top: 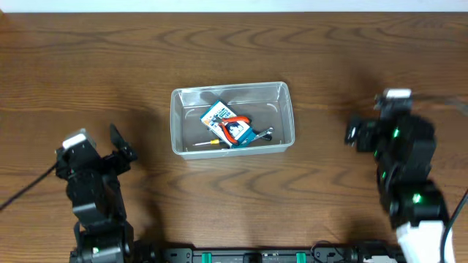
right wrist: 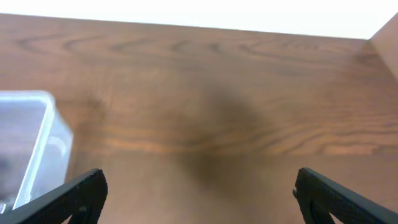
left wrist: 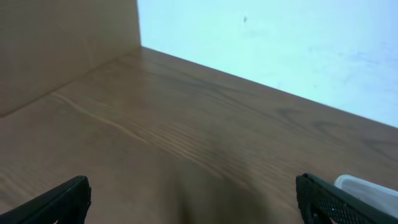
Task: Pack container
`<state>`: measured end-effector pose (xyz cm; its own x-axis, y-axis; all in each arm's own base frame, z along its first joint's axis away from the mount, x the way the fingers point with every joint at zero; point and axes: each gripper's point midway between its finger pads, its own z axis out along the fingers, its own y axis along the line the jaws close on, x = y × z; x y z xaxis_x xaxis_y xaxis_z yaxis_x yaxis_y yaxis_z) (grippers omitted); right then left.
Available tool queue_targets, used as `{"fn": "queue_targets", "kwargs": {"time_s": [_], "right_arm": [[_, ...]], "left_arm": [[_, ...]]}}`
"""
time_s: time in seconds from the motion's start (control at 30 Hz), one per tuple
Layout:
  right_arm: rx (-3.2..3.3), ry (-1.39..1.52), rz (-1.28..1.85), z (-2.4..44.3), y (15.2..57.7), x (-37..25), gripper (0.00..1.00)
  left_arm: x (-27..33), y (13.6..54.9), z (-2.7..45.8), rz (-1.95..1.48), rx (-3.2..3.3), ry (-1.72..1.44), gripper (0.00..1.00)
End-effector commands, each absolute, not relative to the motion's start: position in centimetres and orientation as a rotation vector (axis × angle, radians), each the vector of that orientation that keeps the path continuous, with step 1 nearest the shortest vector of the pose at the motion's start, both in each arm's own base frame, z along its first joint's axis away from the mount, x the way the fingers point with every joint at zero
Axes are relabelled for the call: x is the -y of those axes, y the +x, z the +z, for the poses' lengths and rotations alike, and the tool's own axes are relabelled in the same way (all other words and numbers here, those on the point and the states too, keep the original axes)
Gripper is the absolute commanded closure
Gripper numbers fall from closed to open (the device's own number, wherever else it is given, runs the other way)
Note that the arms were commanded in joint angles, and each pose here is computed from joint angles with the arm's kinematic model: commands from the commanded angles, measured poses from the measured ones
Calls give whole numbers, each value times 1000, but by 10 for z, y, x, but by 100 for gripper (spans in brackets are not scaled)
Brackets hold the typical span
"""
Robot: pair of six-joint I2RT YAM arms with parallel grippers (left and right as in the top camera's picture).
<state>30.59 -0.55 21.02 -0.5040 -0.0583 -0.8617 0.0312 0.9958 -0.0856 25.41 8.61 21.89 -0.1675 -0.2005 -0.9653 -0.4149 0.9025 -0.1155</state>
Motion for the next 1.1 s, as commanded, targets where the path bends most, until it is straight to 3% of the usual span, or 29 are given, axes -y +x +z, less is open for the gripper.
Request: {"fn": "queue_targets", "kwargs": {"time_s": [0.0, 0.13, 1.07], "right_arm": [[-2086, -71, -91, 185, 289, -6, 1], [-2058, -119, -60, 165, 272, -18, 1], [-1962, -120, -41, 178, 271, -22, 1]], "left_arm": [[-96, 245, 233, 266, -1681, -498, 2], [-96, 242, 241, 262, -1651, -495, 2], [-96, 242, 243, 261, -1641, -493, 2]]}}
